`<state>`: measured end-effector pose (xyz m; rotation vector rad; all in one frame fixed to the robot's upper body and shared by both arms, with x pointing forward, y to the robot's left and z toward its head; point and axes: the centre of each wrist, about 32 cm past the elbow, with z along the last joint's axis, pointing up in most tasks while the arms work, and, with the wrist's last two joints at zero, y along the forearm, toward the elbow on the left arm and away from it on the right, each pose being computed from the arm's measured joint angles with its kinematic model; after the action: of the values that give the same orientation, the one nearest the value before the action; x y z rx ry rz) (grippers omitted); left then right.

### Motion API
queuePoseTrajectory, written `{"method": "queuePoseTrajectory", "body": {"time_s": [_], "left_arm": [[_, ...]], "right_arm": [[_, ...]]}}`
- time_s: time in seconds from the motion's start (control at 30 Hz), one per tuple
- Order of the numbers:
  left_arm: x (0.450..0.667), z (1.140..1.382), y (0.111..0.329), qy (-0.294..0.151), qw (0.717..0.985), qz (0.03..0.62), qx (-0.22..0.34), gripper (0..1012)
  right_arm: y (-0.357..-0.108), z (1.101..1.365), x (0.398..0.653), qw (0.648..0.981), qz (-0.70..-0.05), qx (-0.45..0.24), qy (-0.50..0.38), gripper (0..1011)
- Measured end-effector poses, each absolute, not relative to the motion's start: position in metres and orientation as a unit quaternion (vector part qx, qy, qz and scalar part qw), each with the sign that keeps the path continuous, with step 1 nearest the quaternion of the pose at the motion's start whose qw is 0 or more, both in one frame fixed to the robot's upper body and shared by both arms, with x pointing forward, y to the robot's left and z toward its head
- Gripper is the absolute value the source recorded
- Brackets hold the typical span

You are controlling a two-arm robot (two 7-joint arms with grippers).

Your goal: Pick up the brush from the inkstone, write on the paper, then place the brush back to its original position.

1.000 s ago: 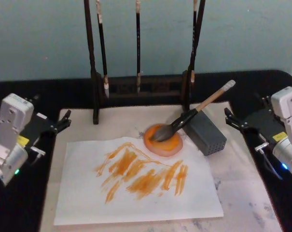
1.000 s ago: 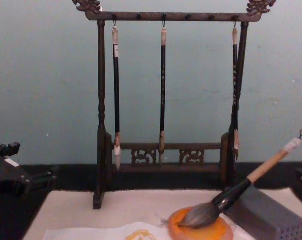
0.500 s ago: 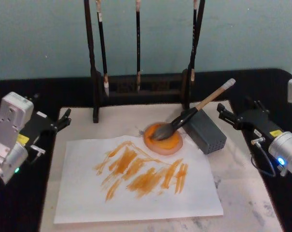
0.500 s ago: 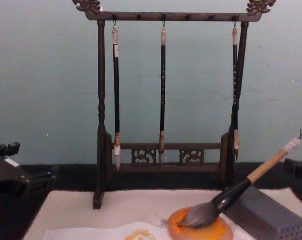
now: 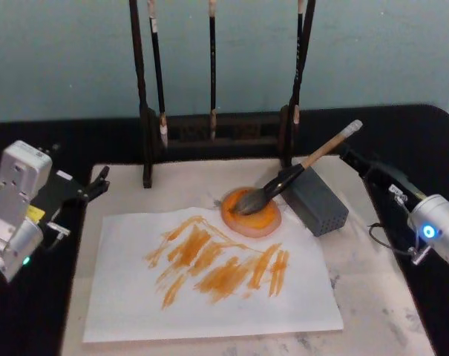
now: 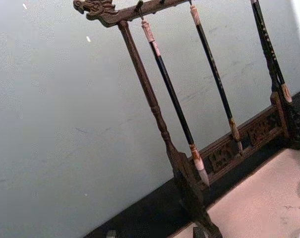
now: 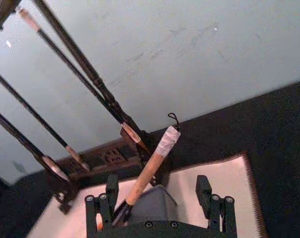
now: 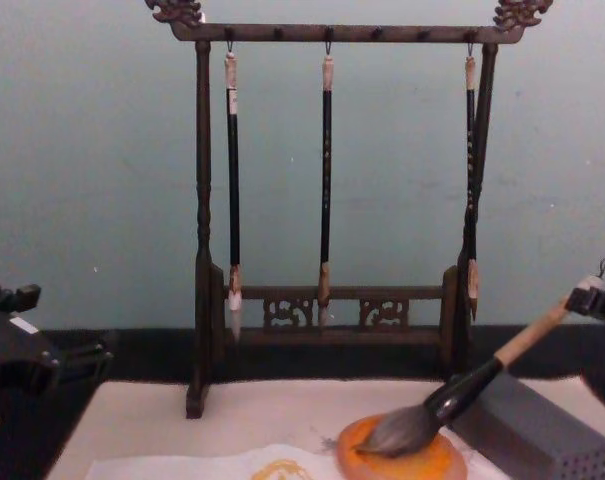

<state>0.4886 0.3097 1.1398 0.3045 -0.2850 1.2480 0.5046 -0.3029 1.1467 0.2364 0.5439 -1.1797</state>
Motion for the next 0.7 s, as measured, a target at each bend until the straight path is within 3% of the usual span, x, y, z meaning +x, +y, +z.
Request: {"method": "queuePoseTrajectory", "body": {"time_s": [0.7], "left_arm": [[0.489,1.140,0.310,-0.132,0.791,0.580,0.141,1001]], "right_arm": [[-0.277,1.143,0.529,0.740,-0.522,0.196,0.376,1000]]}}
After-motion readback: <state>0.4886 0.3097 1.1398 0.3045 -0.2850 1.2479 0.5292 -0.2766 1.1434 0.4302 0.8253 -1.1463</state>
